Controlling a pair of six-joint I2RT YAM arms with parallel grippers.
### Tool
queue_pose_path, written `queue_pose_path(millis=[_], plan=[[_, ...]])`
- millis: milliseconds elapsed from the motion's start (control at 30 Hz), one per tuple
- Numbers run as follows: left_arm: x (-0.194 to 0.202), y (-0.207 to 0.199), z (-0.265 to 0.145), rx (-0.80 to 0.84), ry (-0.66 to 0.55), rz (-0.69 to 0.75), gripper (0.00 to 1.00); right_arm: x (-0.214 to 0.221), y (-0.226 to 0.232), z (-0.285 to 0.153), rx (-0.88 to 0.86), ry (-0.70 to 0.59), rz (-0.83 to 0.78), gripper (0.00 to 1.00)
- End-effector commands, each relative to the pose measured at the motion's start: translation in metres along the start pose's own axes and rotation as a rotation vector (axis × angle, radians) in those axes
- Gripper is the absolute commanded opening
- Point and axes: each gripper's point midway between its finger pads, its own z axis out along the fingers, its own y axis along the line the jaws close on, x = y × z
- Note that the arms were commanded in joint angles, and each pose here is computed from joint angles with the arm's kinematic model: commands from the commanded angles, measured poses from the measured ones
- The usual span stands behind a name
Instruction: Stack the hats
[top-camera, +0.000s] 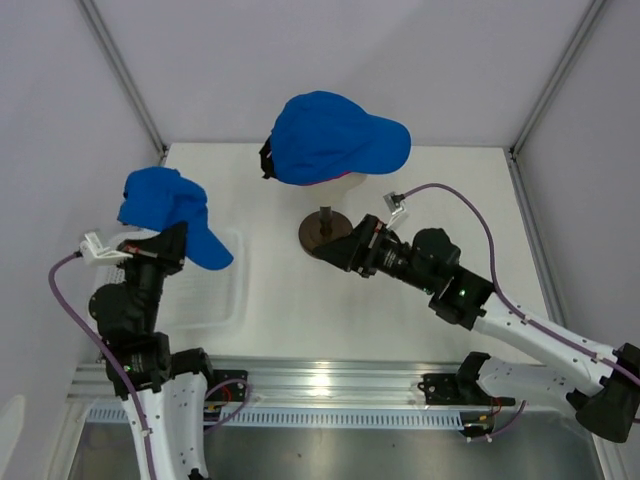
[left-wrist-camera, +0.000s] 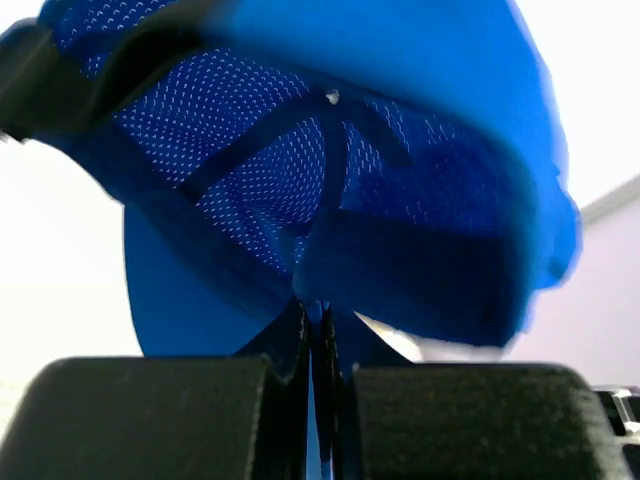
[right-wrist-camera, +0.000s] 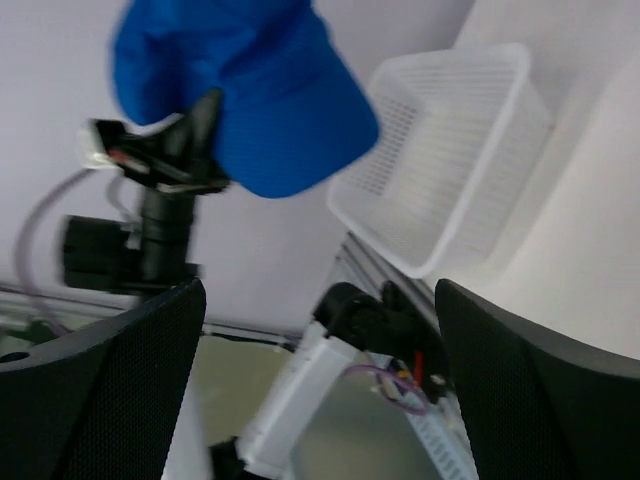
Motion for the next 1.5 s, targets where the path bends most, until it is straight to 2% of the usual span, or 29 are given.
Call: queue_pose_path(millis=[0,33,67,133,167,333,500,667,933,1067,1200,1233,1333,1400,1467], plan=[[0.001,-0.031,-0.016,0.246,-0.093,-0.184,0.01,-0.024,0.030,-0.008,-0.121,-0.210,0.272,1.00],[-0.015,-0.030,-0.021,0.255,-0.199,-0.215,0.01,-0.029,0.040,-0.011,-0.178,-0.245,0.306,0.99],[-0.003,-0.004,-0.015,0.228,-0.220,-0.305,0.01,-0.028,0.039,-0.012,-0.186,-0.264,0.342,1.00],[-0.021,-0.009,-0.036,0.285,-0.346,-0.405,0.01,-0.022,0.040,-0.012,-0.211,-0.306,0.409,0.99],[-0.017,0.001,-0.035,0.272,-0.355,-0.442,0.01,-0.020,0.042,-0.011,-0.217,-0.315,0.417,1.00],[-0.023,-0.013,-0.052,0.339,-0.359,-0.571,0.01,0.010,0.055,0.014,-0.256,-0.305,0.406,1.00],[-0.038,-0.044,-0.075,0.387,-0.359,-0.530,0.01,0.027,0.050,0.036,-0.245,-0.307,0.451,0.99],[-0.032,-0.052,-0.084,0.407,-0.328,-0.507,0.01,0.039,0.053,0.058,-0.230,-0.299,0.463,1.00],[-0.020,-0.051,-0.096,0.430,-0.314,-0.476,0.01,0.032,0.090,0.089,-0.346,-0.316,0.564,1.00],[-0.022,-0.062,-0.103,0.485,-0.316,-0.446,0.01,0.038,0.094,0.107,-0.317,-0.312,0.591,0.99],[-0.022,-0.083,-0.119,0.563,-0.330,-0.263,0.01,0.031,0.101,0.115,-0.320,-0.320,0.606,0.94],[-0.021,-0.086,-0.120,0.571,-0.331,-0.231,0.01,0.037,0.093,0.123,-0.263,-0.301,0.591,0.94],[-0.018,-0.096,-0.127,0.626,-0.319,-0.172,0.01,0.040,0.095,0.133,-0.235,-0.288,0.600,0.95],[-0.013,-0.098,-0.129,0.640,-0.306,-0.147,0.01,0.042,0.095,0.138,-0.268,-0.286,0.651,0.88],[-0.012,-0.100,-0.131,0.657,-0.302,-0.136,0.01,0.046,0.094,0.145,-0.263,-0.257,0.670,0.86]])
